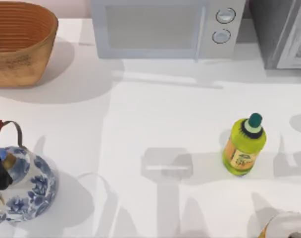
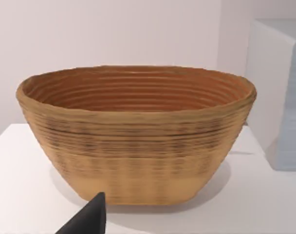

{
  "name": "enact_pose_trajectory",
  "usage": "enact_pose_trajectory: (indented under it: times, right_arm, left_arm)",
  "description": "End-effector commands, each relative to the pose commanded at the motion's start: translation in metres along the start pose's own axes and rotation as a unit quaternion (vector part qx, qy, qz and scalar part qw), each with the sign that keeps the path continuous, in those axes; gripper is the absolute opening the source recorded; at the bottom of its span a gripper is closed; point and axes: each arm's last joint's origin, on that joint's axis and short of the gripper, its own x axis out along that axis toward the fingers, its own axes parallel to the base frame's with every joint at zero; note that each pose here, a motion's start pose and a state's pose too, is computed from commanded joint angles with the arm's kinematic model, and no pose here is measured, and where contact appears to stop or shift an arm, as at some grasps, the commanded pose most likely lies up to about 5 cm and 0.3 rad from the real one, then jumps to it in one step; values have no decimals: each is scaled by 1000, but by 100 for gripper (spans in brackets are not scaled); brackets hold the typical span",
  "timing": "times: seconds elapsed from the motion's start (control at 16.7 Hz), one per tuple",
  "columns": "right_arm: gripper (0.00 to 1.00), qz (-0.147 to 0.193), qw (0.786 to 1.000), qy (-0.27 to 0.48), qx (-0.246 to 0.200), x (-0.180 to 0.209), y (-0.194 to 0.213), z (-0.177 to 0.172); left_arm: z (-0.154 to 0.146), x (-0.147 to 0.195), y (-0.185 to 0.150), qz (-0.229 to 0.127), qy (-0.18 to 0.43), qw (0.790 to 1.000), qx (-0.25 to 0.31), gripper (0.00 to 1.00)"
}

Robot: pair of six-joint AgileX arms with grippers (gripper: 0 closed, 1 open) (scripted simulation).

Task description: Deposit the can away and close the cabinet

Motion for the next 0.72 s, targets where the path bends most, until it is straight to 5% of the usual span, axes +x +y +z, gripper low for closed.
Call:
enact_pose_trajectory:
  times: [0.36, 0.72]
  right_arm:
    - [100, 24, 996, 82, 14, 53, 0, -25]
    - [100, 13, 991, 133, 8, 89, -19, -77]
  left_arm:
    - [0, 0, 0, 0, 0, 1000, 0, 100]
    - [0, 0, 0, 0, 0, 1000, 0, 100]
